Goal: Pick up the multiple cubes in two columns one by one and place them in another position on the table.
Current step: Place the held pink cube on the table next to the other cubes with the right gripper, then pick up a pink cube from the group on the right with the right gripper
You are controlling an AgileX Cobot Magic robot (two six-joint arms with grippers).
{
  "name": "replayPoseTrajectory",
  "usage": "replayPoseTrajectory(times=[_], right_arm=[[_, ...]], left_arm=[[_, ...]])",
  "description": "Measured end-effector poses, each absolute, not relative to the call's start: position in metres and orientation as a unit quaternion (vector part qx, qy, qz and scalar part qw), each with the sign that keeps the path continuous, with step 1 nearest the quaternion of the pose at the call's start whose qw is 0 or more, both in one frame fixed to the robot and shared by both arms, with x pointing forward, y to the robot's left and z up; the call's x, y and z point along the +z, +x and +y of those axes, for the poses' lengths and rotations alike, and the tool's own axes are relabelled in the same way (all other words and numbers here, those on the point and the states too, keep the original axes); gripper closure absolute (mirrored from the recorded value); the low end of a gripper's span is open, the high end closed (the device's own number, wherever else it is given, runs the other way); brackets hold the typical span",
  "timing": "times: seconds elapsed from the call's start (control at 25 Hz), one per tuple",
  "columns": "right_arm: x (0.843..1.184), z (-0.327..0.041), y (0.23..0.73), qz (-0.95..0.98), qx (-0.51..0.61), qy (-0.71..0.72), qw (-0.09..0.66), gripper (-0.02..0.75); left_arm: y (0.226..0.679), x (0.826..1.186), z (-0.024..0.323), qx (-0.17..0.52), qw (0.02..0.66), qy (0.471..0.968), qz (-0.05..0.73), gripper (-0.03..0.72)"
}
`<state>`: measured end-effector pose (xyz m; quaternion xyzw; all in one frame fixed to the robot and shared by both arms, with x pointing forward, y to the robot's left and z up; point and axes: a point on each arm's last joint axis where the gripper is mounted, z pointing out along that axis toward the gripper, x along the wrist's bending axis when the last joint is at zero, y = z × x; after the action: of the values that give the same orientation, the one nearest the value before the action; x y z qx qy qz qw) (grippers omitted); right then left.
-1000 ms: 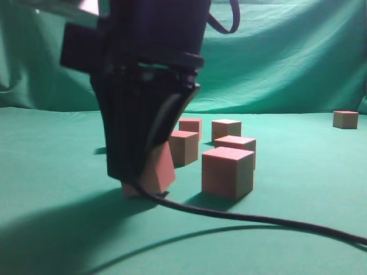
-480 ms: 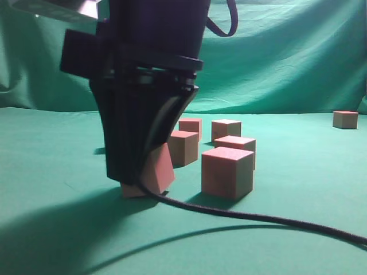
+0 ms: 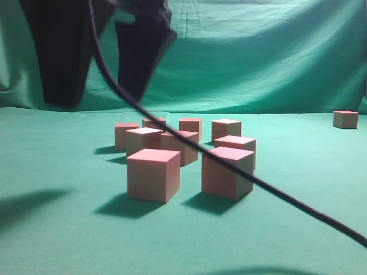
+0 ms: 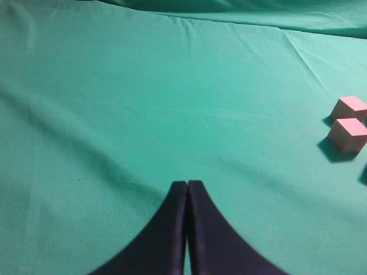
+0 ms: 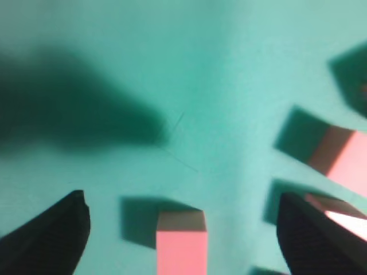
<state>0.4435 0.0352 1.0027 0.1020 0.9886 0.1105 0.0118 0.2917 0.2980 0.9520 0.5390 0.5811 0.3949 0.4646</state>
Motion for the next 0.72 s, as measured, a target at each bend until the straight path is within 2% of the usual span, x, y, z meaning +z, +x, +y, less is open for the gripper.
replayPoseTrajectory(times=[0.12, 0.24, 0.36, 0.4, 0.52, 0.72], right_arm=[[1.032, 0.038, 0.45, 0.987, 0.105, 0.115, 0.033, 0.15], [1.059, 0.037, 0.461, 0.982, 0.099, 0.133, 0.087, 0.15], [1.071, 0.028, 0.48, 0.971, 0.091, 0.169, 0.142, 0.15], [1.072, 0.021, 0.488, 0.967, 0.085, 0.188, 0.151, 0.192], [1.079, -0.005, 0.513, 0.953, 0.088, 0.248, 0.152, 0.195], [1.112, -0.068, 0.546, 0.918, 0.12, 0.342, 0.162, 0.195]], left_arm=[[0.292, 0.952, 0.298, 0.395, 0.465, 0.539, 0.581, 0.688], [0.292, 0.952, 0.298, 0.395, 0.465, 0.539, 0.581, 0.688], [0.292, 0.952, 0.298, 0.395, 0.465, 0.539, 0.581, 0.688], [0.292, 0.952, 0.298, 0.395, 0.465, 0.539, 0.581, 0.688], [0.292, 0.952, 0.298, 0.395, 0.465, 0.539, 0.581, 0.688], [0.292, 0.952, 0.298, 0.395, 0.465, 0.539, 0.581, 0.688]])
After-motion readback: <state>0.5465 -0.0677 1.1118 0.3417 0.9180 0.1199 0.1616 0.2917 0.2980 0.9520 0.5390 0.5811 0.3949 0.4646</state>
